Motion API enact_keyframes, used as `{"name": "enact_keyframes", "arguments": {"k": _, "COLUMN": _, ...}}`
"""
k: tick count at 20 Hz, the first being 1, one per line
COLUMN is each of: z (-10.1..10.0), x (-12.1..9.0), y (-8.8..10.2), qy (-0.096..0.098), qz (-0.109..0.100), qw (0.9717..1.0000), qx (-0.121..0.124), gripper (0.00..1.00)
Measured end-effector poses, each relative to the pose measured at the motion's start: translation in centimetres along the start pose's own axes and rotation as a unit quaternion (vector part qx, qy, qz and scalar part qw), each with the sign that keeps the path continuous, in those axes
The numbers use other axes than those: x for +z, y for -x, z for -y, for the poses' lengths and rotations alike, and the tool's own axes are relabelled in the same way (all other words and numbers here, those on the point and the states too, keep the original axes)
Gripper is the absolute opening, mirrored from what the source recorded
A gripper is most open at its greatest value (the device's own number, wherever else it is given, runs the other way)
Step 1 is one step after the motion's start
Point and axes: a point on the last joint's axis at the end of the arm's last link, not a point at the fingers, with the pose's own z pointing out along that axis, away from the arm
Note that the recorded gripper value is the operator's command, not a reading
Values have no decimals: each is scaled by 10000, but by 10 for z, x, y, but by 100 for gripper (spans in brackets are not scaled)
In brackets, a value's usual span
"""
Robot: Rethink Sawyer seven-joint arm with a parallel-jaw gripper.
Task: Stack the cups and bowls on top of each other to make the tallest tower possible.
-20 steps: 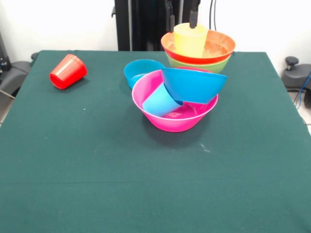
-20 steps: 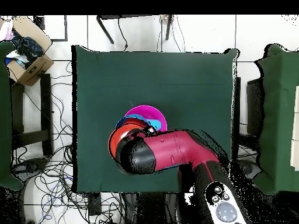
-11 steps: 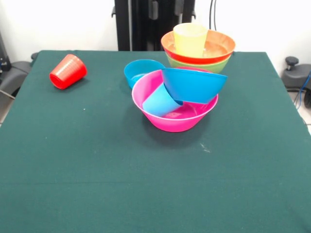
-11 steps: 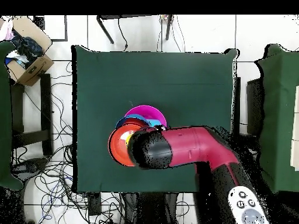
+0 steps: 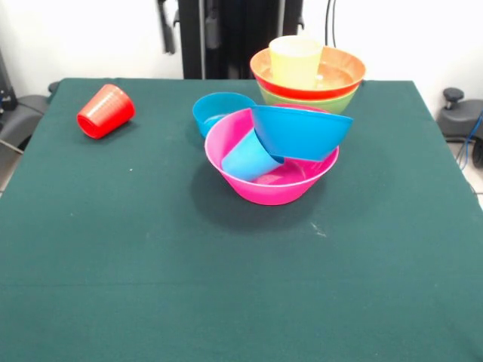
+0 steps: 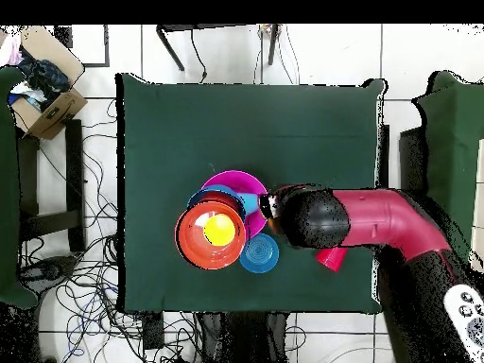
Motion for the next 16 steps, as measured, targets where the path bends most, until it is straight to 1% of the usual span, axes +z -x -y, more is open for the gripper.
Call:
{"name": "enact_keyframes", "arguments": {"k": 1, "z": 14, "x": 8, "y": 0, "qy": 5, "qz": 34, "qw": 10000, "qx": 16, "gripper": 100}}
{"name": "enact_keyframes", "arguments": {"k": 3, "z": 25, "x": 17, "y": -1, "qy": 11, "qz": 52, "qw": 10000, "qx": 16, "gripper": 100}}
{"name": "enact_keyframes", "arguments": {"k": 5, "z": 38, "x": 32, "y": -3, "qy": 29, "qz": 54, "qw": 10000, "qx": 7, "gripper": 100}}
{"name": "enact_keyframes", "arguments": {"k": 7, "z": 45, "x": 46, "y": -6, "qy": 28, "qz": 31, "qw": 10000, "qx": -45, "gripper": 100}}
{"name": "enact_keyframes", "arguments": {"k": 8, "z": 46, "x": 52, "y": -8, "qy": 21, "qz": 19, "qw": 10000, "qx": -91, "gripper": 100}}
{"name": "enact_keyframes", "arguments": {"k": 9, "z": 46, "x": 69, "y": -11, "qy": -3, "qz": -2, "qw": 9997, "qx": -239, "gripper": 100}}
{"name": "enact_keyframes", "arguments": {"k": 13, "z": 40, "x": 97, "y": -18, "qy": -97, "qz": 1, "qw": 9982, "qx": -588, "gripper": 100}}
{"name": "enact_keyframes", "arguments": {"k": 16, "z": 31, "x": 117, "y": -23, "qy": -170, "qz": 38, "qw": 9957, "qx": -905, "gripper": 100}}
